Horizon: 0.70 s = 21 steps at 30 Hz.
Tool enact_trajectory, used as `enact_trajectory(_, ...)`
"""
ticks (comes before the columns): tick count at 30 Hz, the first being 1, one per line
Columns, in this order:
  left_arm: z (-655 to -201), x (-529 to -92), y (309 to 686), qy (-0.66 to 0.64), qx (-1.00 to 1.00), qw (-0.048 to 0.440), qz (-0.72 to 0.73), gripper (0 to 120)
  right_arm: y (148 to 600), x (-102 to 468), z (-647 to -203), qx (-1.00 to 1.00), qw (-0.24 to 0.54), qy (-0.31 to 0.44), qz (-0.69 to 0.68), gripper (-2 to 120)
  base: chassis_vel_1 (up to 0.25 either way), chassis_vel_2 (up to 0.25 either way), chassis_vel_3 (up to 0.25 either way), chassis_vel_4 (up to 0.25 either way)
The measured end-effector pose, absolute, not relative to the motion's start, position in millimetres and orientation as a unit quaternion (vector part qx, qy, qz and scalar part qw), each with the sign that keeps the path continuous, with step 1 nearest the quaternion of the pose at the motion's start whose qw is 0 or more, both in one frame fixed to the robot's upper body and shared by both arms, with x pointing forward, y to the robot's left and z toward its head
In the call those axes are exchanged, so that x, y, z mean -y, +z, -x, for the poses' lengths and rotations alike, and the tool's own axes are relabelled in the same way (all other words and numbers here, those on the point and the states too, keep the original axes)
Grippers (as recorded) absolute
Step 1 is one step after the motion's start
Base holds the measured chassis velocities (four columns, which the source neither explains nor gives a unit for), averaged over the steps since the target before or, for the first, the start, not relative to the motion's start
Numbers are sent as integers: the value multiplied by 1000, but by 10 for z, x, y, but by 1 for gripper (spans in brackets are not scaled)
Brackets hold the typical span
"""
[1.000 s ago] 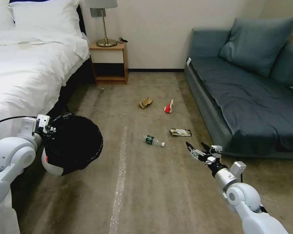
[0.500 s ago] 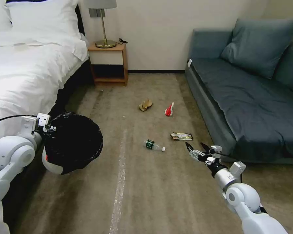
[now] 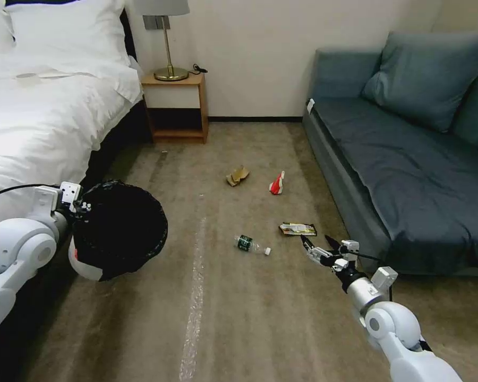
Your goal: Pick up the trash bin, then pick up the garbage on the floor and place it into the trash bin.
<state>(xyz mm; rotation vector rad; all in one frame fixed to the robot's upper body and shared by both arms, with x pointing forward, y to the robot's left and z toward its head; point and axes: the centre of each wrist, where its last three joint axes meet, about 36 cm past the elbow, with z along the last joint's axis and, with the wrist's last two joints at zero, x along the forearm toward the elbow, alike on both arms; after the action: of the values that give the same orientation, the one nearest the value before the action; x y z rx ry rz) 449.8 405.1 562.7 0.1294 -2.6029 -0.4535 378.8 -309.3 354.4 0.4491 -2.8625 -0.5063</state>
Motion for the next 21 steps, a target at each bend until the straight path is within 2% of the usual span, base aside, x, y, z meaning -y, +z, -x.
enact_trajectory(21,-4536,-4114,5574,-167,955,243,-39,4,3442,3042,-3797,968,104,-175,-148,100,-111,108,109,-115)
